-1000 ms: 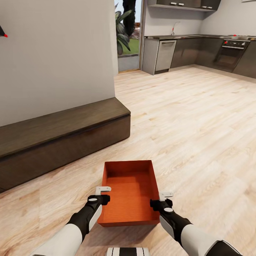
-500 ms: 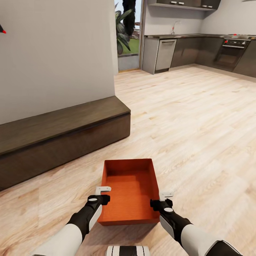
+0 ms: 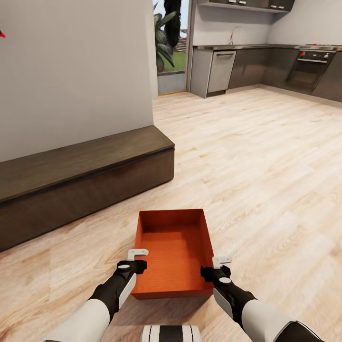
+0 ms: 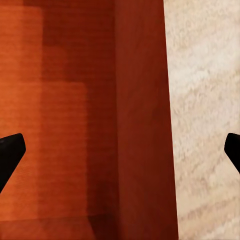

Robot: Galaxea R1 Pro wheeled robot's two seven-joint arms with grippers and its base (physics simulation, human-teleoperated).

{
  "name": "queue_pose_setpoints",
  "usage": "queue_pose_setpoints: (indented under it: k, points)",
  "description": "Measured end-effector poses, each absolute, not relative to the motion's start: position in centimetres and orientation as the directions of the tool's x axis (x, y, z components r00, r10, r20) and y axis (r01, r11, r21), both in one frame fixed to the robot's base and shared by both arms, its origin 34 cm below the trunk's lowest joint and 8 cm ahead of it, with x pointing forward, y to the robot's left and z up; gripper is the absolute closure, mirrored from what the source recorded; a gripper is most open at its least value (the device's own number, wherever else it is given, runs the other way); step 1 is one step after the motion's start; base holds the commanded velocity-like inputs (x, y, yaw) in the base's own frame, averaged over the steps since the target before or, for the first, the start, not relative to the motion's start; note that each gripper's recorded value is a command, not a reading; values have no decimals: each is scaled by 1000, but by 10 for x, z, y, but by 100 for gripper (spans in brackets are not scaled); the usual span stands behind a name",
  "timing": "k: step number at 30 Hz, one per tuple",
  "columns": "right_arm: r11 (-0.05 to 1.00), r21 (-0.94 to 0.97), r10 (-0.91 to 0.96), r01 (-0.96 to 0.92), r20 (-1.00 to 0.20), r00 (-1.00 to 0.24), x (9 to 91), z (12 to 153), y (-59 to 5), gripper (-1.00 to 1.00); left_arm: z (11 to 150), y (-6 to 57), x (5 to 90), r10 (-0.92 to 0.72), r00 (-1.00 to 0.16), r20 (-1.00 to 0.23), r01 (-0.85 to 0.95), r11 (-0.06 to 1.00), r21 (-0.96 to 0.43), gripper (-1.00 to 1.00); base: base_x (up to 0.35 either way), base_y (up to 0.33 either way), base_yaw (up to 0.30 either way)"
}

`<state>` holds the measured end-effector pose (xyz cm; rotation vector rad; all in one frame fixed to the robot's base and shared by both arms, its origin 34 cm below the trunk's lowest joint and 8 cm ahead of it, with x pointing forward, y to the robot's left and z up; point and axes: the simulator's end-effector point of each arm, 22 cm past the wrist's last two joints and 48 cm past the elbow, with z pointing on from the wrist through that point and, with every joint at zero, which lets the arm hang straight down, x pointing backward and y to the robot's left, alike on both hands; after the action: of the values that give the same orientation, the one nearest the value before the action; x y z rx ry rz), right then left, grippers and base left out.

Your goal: Move the two storage containers from the living room to the garage. In the garage, place one container on the floor and stack the other container on top of it (either order is fine).

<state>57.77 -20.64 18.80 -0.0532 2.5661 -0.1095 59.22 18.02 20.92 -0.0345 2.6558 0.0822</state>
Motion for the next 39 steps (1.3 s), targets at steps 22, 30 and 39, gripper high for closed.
queue_pose_setpoints:
  k: [22, 30, 39]
  points:
    - [996, -90, -61, -15, -540, -840, 578, 188, -206, -100, 209, 180, 592, -6, -885, -466, -35, 998, 54, -100, 0, 0, 0]
    - [996, -91, -62, -15, -540, -840, 578, 188, -207, -100, 208, 181, 592, -6, -885, -466, -35, 998, 53, -100, 0, 0, 0]
    - [996, -90, -61, -15, -540, -840, 578, 188, -207, -100, 208, 180, 593, -15, -871, -492, -40, 998, 40, -100, 0, 0, 0]
